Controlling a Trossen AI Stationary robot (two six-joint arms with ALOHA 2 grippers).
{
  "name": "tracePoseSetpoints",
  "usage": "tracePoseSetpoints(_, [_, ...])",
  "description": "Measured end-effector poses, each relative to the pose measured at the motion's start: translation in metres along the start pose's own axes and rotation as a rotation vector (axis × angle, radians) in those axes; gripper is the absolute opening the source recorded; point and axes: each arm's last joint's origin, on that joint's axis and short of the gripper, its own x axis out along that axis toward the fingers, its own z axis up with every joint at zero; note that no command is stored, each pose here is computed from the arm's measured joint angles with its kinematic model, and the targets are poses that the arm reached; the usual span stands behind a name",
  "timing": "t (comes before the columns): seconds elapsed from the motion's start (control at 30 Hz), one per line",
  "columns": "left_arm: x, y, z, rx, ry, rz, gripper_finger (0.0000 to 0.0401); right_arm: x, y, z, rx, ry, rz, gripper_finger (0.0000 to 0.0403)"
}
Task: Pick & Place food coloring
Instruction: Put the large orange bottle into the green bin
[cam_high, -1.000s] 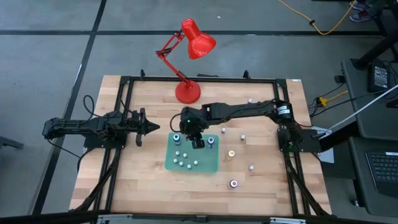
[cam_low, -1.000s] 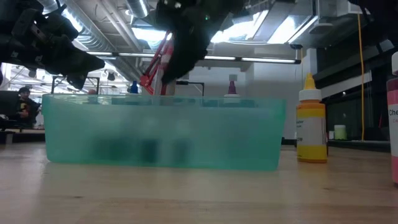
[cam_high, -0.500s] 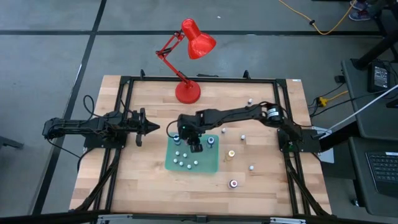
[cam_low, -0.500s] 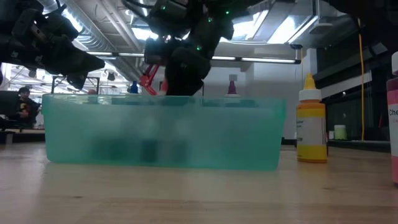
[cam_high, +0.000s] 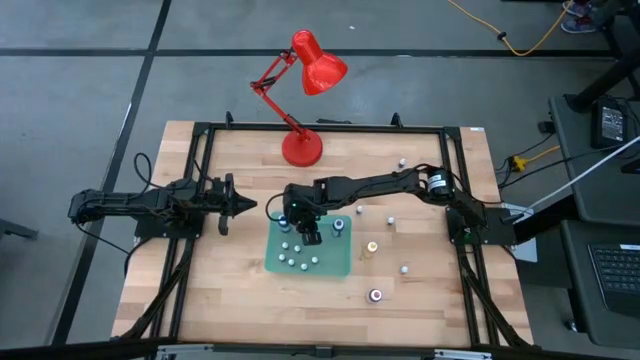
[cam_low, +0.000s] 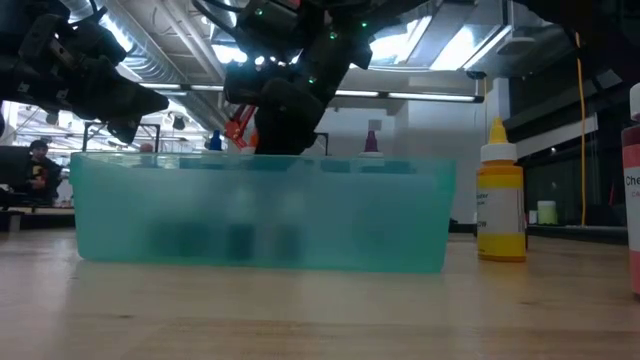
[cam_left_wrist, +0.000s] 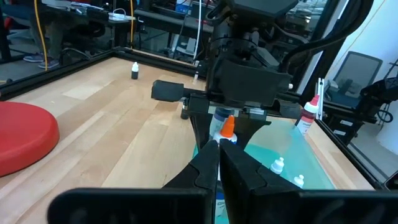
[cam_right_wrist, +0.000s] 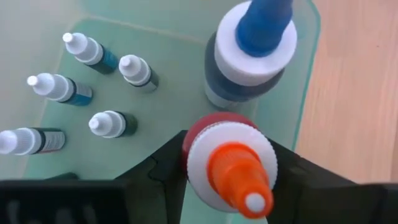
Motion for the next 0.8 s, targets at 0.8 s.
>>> tracePoseSetpoints(0.8, [0.000,0.000,0.000,0.000,0.000,0.000,0.0008,-0.061,0.003,0.005,-0.003,0.026,-0.152,0.0210])
